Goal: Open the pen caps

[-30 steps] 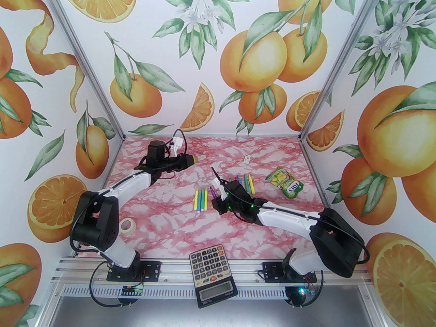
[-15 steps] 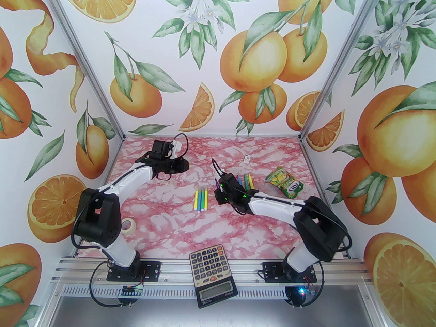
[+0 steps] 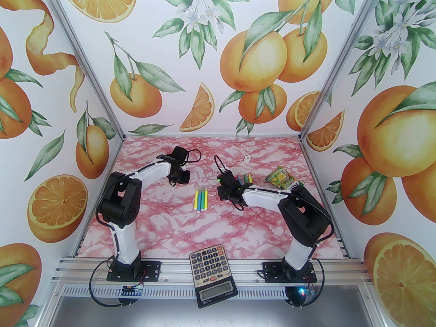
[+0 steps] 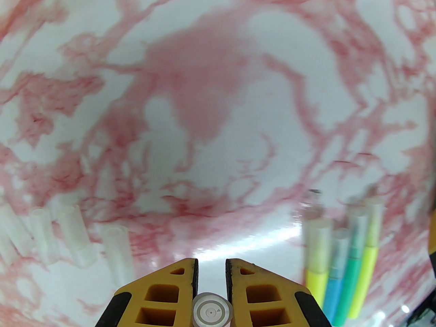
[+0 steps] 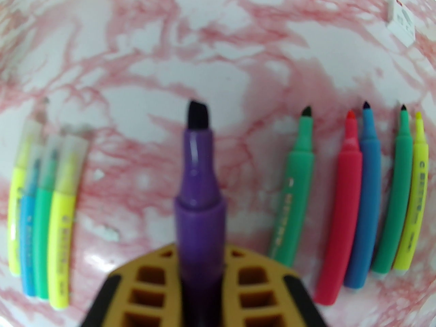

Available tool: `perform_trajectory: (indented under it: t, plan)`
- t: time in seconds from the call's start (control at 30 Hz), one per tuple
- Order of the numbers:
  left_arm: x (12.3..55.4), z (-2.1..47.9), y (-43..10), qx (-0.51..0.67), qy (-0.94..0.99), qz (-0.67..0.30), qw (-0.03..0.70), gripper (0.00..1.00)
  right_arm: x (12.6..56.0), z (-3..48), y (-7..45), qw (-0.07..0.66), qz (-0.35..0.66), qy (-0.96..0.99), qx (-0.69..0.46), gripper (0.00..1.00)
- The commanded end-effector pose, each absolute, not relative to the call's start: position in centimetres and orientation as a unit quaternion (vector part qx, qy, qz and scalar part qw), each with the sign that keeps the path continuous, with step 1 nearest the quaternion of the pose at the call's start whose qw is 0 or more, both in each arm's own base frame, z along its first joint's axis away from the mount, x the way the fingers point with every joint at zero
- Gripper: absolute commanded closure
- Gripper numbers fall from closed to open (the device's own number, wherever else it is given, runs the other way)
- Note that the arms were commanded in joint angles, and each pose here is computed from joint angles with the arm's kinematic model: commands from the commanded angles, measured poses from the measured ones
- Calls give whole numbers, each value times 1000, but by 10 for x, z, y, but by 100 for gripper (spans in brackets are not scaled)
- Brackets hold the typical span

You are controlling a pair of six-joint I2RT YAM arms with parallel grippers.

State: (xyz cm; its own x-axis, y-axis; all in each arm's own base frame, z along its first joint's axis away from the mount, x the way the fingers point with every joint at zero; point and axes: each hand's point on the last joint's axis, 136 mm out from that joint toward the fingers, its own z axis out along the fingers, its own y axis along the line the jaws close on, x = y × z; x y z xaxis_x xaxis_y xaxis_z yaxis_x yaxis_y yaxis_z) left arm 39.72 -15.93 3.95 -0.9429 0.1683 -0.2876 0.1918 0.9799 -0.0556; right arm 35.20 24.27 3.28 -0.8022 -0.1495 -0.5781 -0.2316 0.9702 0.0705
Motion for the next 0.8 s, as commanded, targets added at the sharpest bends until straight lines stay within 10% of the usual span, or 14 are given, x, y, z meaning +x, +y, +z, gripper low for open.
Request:
perform_trajectory:
  t: [0.0, 0.77]
  plan:
    - [399, 39, -149, 102, 986, 1, 134, 100, 359, 34, 242, 301, 58, 948, -88, 91]
    - [394, 28, -135, 110, 986, 45, 117, 78, 363, 30, 227, 298, 6, 951, -83, 73]
